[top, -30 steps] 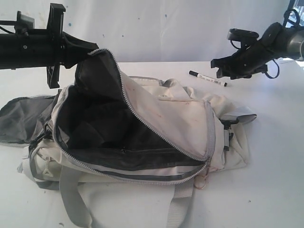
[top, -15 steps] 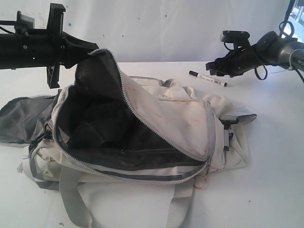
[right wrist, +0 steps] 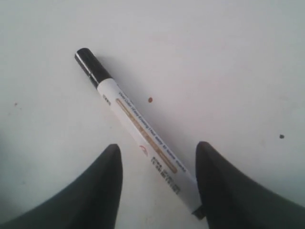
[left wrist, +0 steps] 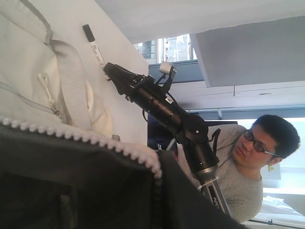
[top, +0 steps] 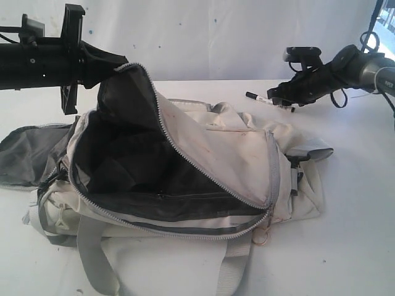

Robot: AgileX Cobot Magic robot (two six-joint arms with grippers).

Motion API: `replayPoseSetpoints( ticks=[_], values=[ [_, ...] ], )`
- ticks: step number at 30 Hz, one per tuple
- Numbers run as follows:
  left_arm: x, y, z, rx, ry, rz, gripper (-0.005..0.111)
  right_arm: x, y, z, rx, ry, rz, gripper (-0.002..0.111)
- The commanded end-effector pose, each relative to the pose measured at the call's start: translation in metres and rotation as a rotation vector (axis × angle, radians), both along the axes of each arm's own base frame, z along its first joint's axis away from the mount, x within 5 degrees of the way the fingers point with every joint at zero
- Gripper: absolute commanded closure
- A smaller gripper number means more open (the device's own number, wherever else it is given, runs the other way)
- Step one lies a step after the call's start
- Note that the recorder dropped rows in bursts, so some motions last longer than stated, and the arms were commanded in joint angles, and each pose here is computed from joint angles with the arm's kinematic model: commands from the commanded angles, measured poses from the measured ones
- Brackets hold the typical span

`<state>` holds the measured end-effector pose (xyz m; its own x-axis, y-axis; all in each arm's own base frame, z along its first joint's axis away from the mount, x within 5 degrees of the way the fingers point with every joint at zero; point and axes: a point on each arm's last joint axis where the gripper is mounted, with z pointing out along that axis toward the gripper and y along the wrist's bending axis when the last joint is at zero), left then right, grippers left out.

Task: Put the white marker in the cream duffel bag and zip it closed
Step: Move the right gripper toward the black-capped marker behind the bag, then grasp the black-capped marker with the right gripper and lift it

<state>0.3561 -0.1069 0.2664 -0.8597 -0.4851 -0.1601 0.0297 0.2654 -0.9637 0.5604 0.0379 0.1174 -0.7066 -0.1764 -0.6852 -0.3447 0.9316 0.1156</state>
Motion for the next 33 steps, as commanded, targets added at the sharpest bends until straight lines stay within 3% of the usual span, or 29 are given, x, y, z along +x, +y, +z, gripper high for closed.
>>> replayPoseSetpoints(
  ticks=[1,3,11,17,33],
  values=[
    [0.001,-0.001,0.003,-0.018,-0.011,0.004,0.107,0.0,-0.006,-0.007,-0.018,0.015,0.001,0.063],
    [0.001,-0.001,0.003,-0.018,-0.011,0.004,0.107,-0.002,-0.005,-0.012,-0.021,0.042,0.015,0.065],
    [0.001,-0.001,0.003,-0.018,-0.011,0.004,0.107,-0.008,-0.011,-0.017,-0.065,0.146,-0.041,0.108],
    [0.001,-0.001,0.003,-0.018,-0.011,0.004,0.107,-0.015,-0.011,-0.006,-0.066,0.209,-0.032,0.108],
    [0.001,-0.001,0.004,-0.019,-0.011,0.003,0.107,-0.057,-0.002,0.127,-0.001,0.266,0.02,0.108]
  ],
)
